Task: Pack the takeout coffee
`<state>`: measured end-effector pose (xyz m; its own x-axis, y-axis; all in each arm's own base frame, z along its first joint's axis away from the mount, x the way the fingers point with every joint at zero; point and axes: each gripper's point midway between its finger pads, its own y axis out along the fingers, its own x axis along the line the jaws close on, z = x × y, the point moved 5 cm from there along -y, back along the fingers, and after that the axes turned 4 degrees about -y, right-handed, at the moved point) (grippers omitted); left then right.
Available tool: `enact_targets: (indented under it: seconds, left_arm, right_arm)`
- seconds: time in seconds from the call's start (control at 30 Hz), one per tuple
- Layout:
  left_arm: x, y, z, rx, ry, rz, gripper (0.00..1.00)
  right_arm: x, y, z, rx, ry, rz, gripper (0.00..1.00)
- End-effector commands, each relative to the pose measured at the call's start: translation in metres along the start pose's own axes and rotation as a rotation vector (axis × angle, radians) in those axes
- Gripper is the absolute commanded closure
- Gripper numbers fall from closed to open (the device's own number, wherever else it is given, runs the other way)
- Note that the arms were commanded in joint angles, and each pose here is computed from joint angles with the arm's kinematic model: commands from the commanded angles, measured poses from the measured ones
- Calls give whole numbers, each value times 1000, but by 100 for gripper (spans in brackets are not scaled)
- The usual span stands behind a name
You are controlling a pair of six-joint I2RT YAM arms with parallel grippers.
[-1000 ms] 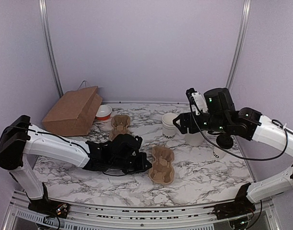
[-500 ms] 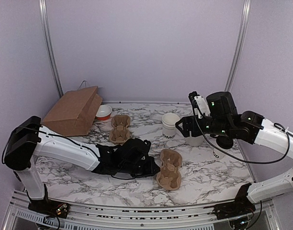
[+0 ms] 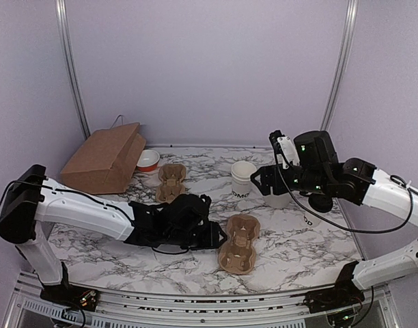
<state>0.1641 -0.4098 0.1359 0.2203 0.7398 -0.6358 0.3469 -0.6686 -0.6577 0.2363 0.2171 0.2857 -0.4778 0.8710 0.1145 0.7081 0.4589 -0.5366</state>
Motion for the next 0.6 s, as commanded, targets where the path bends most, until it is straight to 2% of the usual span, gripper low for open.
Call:
enact_targets:
  seconds: [0.0, 0.37, 0.57]
  left_arm:
    - [2, -39, -39, -90, 68, -60, 53]
    - [33, -101, -146, -235, 86, -192, 47]
    - [63, -139, -216, -337, 50, -276, 46]
  right_arm:
    - [1, -1, -18, -35, 14, 17, 13]
    - [-5, 25, -35, -41, 17, 44, 12]
    - [-8, 38, -45, -36, 5, 41, 12]
